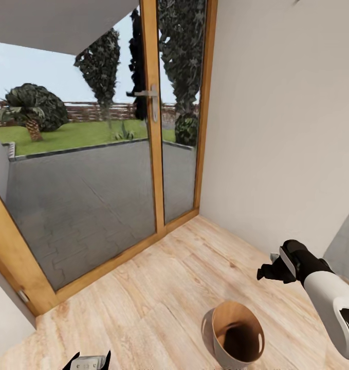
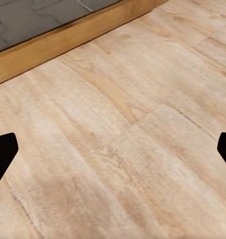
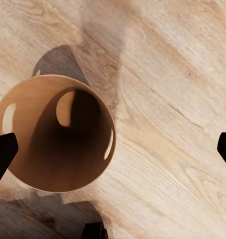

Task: Put the three can of soda from the living room inside the tash can in the kitchen.

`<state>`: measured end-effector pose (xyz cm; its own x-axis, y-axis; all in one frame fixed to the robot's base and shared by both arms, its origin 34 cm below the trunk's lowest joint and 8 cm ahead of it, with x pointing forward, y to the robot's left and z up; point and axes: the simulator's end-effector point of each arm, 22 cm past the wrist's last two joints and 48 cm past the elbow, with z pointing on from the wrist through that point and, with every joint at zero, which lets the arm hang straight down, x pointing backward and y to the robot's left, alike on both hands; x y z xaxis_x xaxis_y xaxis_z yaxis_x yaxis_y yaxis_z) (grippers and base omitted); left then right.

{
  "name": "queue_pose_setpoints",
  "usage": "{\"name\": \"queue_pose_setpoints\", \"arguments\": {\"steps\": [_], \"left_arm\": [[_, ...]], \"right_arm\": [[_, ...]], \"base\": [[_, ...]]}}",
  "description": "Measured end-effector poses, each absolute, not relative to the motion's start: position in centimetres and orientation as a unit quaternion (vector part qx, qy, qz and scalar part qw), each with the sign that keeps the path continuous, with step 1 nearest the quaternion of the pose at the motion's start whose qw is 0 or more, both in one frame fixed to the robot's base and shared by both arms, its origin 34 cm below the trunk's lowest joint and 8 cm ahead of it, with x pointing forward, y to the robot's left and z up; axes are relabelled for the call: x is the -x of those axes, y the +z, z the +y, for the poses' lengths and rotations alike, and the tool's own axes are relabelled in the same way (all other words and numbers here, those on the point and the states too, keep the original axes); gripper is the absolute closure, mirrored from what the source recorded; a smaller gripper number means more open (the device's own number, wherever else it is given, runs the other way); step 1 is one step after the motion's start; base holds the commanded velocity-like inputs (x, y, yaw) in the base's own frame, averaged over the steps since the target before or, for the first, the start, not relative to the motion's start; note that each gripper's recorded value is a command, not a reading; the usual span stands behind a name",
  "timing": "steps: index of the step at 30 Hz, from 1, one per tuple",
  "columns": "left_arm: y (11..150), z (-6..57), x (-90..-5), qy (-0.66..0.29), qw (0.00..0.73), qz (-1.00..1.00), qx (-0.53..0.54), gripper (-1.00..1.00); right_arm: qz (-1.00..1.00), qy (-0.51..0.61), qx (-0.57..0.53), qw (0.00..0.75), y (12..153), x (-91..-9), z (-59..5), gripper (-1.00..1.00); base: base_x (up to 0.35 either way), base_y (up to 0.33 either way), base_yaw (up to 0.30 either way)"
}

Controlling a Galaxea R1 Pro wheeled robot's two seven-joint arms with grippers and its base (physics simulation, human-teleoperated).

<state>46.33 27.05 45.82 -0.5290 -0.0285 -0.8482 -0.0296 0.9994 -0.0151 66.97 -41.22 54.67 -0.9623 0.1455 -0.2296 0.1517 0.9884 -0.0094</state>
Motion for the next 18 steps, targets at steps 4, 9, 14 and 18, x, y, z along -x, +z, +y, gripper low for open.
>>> {"name": "queue_pose_setpoints", "arguments": {"steps": [4,9,14,18], "left_arm": [[44.9,26.9,-46.1,-0.001,0.484,0.875,0.015,-1.0],[43.8,26.8,-45.9,-0.002,0.484,0.875,0.014,-1.0],[42.7,26.8,-45.6,-0.002,0.484,0.875,0.014,-1.0],[41.8,26.8,-45.4,-0.002,0.484,0.875,0.014,-1.0]], "right_arm": [[0.991,-0.013,-0.074,0.115,53.8,-66.8,-41.0,-1.0],[0.991,-0.012,-0.073,0.115,52.7,-66.6,-40.9,-1.0],[0.991,-0.012,-0.072,0.115,51.6,-66.4,-40.8,-1.0],[0.99,-0.013,-0.07,0.123,50.7,-66.5,-40.8,-1.0]], "base": [[0.0,0.0,0.0],[0.0,0.0,0.0],[0.0,0.0,0.0],[0.0,0.0,0.0]]}}
